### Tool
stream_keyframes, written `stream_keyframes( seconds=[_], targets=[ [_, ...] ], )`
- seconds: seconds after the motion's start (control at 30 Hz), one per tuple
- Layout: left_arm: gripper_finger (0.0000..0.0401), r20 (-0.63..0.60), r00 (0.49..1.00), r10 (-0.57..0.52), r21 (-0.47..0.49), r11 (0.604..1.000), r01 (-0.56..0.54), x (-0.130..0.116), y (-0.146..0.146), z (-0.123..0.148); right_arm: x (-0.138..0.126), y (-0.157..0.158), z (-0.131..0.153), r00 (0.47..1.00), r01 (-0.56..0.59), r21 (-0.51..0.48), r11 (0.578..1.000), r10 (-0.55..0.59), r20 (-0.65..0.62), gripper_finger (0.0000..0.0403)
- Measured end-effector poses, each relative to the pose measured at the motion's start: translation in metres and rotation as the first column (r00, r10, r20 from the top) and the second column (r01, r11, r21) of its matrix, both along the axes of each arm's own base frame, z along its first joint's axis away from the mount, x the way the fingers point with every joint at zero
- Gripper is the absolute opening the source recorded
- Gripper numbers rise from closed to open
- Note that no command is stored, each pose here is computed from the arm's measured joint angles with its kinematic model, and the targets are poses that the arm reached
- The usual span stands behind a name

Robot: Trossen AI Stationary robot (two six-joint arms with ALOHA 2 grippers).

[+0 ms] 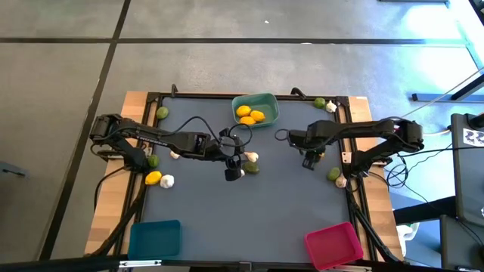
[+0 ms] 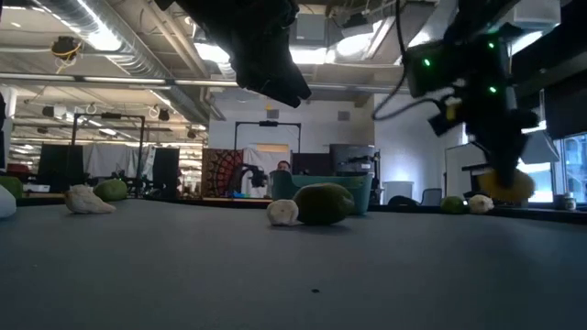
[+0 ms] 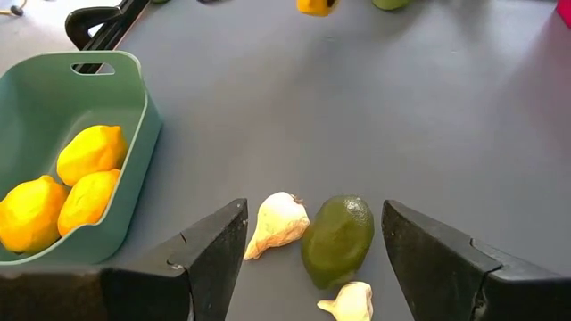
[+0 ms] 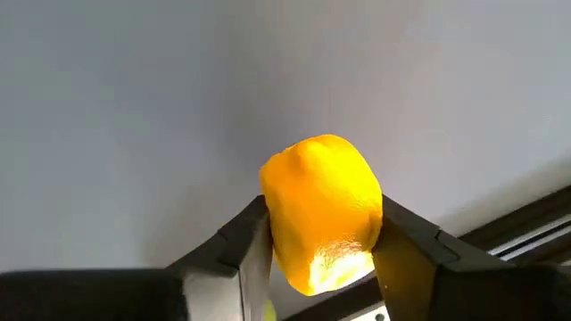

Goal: Sort produce into baskets
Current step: Put the green lemon into the green bin

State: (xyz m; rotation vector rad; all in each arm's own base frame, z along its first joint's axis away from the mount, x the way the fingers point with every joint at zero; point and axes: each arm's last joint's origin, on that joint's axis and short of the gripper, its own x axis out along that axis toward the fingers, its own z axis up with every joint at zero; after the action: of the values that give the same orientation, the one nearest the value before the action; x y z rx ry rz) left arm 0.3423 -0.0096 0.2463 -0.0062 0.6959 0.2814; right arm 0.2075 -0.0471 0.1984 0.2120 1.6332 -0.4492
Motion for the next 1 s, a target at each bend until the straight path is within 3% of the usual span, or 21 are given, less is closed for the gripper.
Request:
stream_keyframes(
  seconds=[0.2, 0.43, 0.73, 1.0],
  targets=[
    [0.0255, 0.0, 1.0, 0.0, 0.0, 1.0, 0.0, 0.0, 0.0, 0.0, 0.019, -0.004, 0.017, 0.988, -0.045, -0.052, 0.998, 0.052, 0.144, 0.0156],
    [0.0255, 0.0, 1.0, 0.0, 0.0, 1.0, 0.0, 0.0, 0.0, 0.0, 0.039, -0.009, 0.024, 0.937, -0.094, -0.145, 0.985, 0.136, 0.321, 0.0156],
    [0.0255, 0.0, 1.0, 0.0, 0.001, 1.0, 0.0, 0.0, 0.0, 0.0, 0.066, -0.015, 0.035, 0.806, -0.099, -0.257, 0.961, 0.229, 0.546, 0.0156],
    [0.0255, -0.002, 1.0, -0.004, 0.006, 1.0, 0.004, 0.0, 0.0, 0.0, 0.08, -0.019, 0.048, 0.707, -0.047, -0.378, 0.925, 0.298, 0.642, 0.0156]
  ],
)
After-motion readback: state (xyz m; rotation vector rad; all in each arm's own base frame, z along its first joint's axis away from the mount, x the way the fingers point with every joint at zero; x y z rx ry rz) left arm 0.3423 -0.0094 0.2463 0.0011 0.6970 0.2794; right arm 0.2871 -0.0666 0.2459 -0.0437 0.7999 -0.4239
